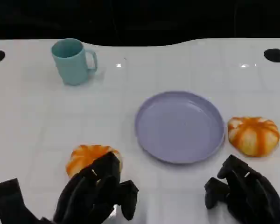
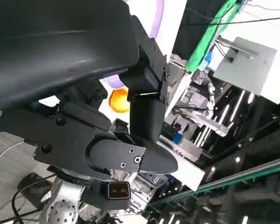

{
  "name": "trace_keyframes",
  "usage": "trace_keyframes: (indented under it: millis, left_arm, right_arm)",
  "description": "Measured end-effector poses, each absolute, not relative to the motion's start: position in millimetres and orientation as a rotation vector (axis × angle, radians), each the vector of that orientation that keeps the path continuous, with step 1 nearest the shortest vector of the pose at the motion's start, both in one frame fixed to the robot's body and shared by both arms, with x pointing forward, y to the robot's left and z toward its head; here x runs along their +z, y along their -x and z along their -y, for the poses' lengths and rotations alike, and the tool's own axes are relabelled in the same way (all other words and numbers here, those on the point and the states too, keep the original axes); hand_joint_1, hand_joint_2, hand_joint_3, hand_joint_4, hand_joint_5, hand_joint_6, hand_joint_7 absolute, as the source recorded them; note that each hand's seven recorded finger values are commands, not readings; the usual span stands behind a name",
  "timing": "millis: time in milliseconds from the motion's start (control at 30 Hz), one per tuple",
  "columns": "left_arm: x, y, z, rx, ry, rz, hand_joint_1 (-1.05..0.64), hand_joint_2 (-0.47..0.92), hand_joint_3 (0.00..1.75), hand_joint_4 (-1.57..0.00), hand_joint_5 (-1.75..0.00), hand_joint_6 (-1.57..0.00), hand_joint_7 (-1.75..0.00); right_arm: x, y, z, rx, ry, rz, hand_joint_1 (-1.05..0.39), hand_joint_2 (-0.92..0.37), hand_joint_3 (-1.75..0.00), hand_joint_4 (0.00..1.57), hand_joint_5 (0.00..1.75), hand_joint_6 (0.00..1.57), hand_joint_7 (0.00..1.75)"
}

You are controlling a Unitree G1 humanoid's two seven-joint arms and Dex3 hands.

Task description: Grasp the bread from the table and place it into the plate.

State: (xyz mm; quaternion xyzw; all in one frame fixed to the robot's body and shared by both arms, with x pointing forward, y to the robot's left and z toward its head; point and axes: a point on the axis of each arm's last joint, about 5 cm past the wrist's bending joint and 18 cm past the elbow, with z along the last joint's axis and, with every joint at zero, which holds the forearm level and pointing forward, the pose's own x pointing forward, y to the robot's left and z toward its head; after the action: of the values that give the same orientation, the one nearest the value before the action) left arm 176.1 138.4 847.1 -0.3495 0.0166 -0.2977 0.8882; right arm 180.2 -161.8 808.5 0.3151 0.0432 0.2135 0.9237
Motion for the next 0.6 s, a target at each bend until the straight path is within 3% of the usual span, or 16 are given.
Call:
trace_keyframes:
  millis: [600]
  left_arm:
    - [847.4, -176.2, -138.7, -0.616, 0.719, -0.028, -0.69, 0.92, 0.22, -0.97, -1.75, -0.73, -1.75]
  right_arm:
    - [808.5, -180.2, 161.8, 0.439, -0.646, -0.087, -0.55, -0.92, -0.27, 0.78, 1.65, 0.67, 1.42]
